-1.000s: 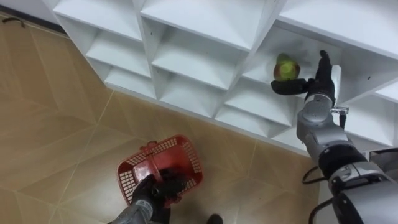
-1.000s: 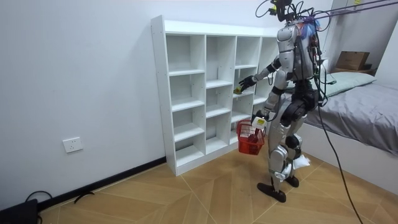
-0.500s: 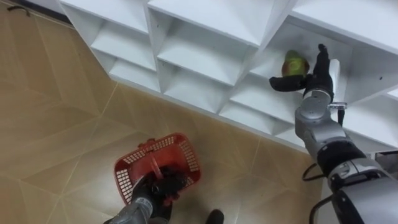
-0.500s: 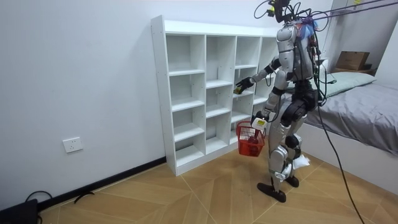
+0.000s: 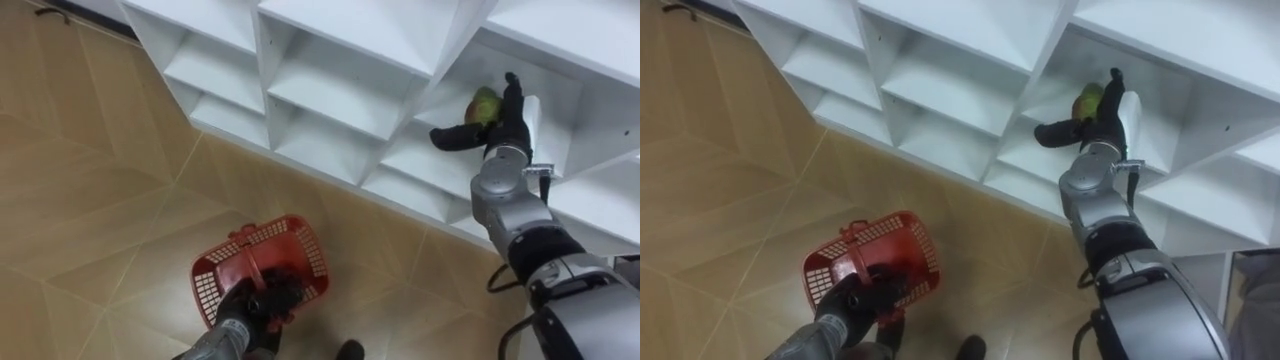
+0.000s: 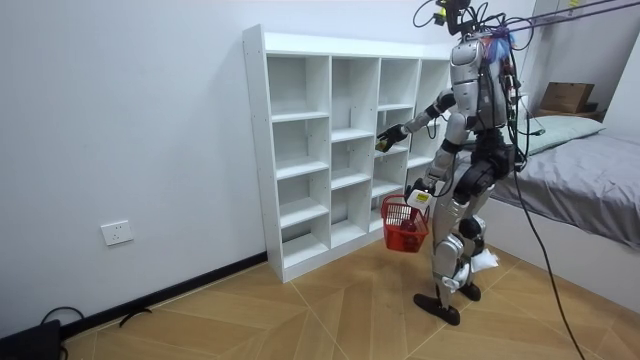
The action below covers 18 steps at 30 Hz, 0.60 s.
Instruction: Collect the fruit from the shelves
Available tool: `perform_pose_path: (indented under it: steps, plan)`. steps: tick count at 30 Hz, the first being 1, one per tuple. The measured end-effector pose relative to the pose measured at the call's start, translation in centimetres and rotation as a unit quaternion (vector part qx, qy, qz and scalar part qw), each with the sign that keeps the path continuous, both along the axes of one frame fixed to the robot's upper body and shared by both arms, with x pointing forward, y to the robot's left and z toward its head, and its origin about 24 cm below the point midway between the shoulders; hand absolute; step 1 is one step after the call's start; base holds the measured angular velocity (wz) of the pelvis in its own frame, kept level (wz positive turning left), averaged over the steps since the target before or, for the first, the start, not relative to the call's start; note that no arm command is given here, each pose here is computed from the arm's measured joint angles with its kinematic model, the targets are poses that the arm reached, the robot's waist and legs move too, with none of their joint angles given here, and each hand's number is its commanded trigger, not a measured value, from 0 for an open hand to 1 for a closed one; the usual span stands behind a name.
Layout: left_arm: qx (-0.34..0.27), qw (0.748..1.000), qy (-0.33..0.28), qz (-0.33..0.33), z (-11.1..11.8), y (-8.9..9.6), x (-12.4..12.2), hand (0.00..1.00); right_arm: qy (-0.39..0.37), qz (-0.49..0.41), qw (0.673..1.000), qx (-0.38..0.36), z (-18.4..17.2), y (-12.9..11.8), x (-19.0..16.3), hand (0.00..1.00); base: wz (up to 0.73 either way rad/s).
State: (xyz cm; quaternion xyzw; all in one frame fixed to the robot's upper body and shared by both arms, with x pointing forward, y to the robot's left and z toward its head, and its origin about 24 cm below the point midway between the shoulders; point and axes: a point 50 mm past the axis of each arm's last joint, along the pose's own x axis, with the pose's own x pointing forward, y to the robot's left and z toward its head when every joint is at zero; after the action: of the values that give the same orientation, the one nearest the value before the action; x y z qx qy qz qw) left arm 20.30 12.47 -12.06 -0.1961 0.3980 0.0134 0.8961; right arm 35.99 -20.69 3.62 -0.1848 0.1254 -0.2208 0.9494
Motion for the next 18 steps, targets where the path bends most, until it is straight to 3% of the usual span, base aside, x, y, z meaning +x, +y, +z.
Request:
perform_pose_path:
  steps: [18]
  plan:
    - [-0.026,0.999,0.005,0.024,0.0,0.0,0.1,1.00,0.033,-0.029,0.999,-0.029,-0.9,-1.4,-0.5,0.00,0.03]
